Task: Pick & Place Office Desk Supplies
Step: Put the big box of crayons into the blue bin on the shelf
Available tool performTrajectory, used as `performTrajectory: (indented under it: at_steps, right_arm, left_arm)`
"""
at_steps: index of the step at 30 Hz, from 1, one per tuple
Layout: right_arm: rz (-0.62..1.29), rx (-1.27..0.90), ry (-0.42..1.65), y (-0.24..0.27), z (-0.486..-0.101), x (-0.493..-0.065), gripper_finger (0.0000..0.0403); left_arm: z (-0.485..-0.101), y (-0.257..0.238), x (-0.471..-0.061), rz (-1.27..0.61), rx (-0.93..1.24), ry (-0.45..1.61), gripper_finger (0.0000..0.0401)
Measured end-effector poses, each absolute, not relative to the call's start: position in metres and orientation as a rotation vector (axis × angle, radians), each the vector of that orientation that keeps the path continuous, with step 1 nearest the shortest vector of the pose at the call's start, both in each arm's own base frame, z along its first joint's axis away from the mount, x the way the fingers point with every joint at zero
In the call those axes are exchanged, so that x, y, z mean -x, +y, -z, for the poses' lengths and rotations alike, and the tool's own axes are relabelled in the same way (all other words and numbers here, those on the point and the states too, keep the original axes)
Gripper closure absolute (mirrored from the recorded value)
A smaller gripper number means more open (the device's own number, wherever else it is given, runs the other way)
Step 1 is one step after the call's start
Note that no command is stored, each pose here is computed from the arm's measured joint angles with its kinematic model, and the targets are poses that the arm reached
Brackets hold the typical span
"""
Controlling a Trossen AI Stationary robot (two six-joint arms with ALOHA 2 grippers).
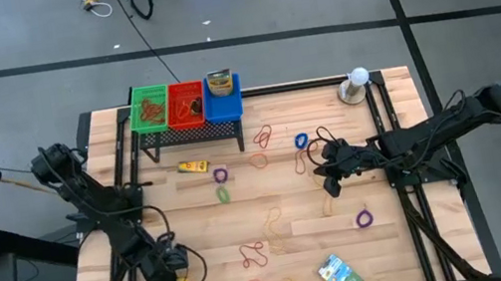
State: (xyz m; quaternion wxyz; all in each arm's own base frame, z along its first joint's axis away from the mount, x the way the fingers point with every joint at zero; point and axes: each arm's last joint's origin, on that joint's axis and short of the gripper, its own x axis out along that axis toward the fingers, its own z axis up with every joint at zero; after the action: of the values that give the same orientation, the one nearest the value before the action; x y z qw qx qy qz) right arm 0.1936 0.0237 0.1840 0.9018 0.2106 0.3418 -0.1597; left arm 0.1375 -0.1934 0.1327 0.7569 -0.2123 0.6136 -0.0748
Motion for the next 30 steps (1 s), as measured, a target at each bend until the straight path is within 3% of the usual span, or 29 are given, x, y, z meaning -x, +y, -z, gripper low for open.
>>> performTrajectory:
  at_steps: [5, 13, 30]
  right_arm:
    - [0.331, -0.436, 0.707, 0.024, -0.184, -0.194, 0.0398]
    - [0.33, -0.436, 0.707, 0.024, -0.184, -0.194, 0.0398]
    - [0.33, -0.437, 0.706, 0.024, -0.184, -0.194, 0.0398]
  left_arm:
    - [-0.135, -0.192, -0.137, 0.171, 0.453, 1.327, 0.0391]
    - [-0.152, -0.185, -0.135, 0.14, 0.444, 1.233, 0.0397]
    - [-0.236, -0.158, -0.161, -0.109, 0.133, 1.107, 0.0399]
